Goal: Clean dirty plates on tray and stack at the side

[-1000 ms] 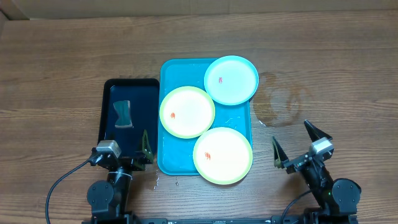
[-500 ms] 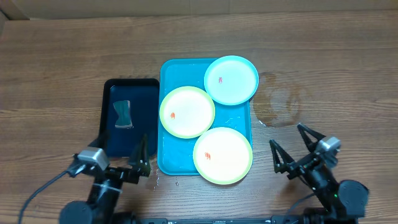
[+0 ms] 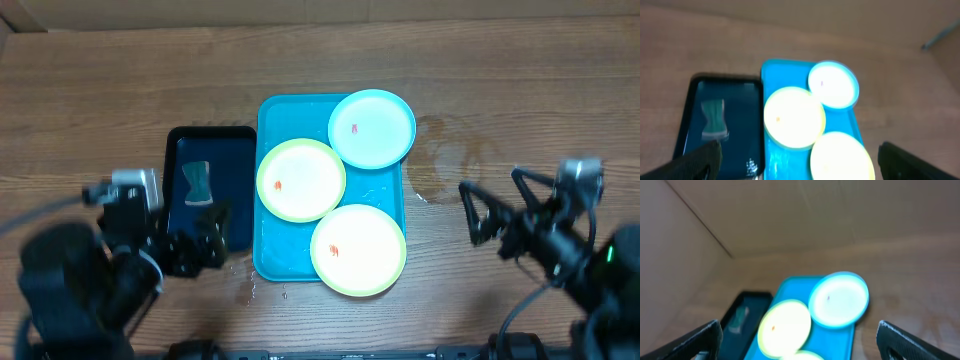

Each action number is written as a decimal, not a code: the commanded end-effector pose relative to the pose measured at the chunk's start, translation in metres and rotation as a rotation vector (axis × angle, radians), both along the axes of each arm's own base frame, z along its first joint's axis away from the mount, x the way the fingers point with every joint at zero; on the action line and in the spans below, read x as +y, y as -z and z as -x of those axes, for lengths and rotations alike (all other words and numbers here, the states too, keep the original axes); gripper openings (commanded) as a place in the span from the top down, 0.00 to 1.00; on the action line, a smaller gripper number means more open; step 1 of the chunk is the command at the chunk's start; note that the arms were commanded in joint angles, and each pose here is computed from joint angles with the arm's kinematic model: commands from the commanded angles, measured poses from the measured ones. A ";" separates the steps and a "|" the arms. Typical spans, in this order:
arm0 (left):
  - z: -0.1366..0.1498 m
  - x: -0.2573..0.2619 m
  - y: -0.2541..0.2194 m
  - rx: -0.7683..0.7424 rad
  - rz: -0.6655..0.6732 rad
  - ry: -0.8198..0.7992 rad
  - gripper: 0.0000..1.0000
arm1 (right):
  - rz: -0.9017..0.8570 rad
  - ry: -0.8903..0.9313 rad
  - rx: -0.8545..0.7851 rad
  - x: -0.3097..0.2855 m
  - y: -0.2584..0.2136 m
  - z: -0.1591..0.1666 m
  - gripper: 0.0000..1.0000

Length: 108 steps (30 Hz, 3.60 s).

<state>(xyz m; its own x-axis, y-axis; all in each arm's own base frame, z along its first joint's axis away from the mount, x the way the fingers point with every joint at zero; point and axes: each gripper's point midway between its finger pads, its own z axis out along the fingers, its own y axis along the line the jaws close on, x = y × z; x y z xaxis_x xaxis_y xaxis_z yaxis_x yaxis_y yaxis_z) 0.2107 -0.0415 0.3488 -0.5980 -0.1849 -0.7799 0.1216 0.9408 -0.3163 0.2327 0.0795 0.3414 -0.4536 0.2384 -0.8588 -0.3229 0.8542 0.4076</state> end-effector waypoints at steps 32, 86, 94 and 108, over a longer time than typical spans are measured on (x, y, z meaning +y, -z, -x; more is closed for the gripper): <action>-0.045 0.005 0.162 0.831 0.045 0.038 0.96 | 0.059 0.015 0.978 0.115 0.174 -0.091 0.96; -0.076 0.028 0.168 0.739 -0.028 -0.103 0.37 | 0.148 0.157 0.815 0.108 0.289 -0.097 0.23; -0.076 0.028 0.168 0.739 -0.028 -0.103 0.37 | 0.135 0.147 0.823 0.111 0.288 -0.096 0.00; -0.078 0.031 0.169 0.733 -0.039 -0.119 0.38 | 0.122 0.144 0.808 0.112 0.286 -0.100 0.00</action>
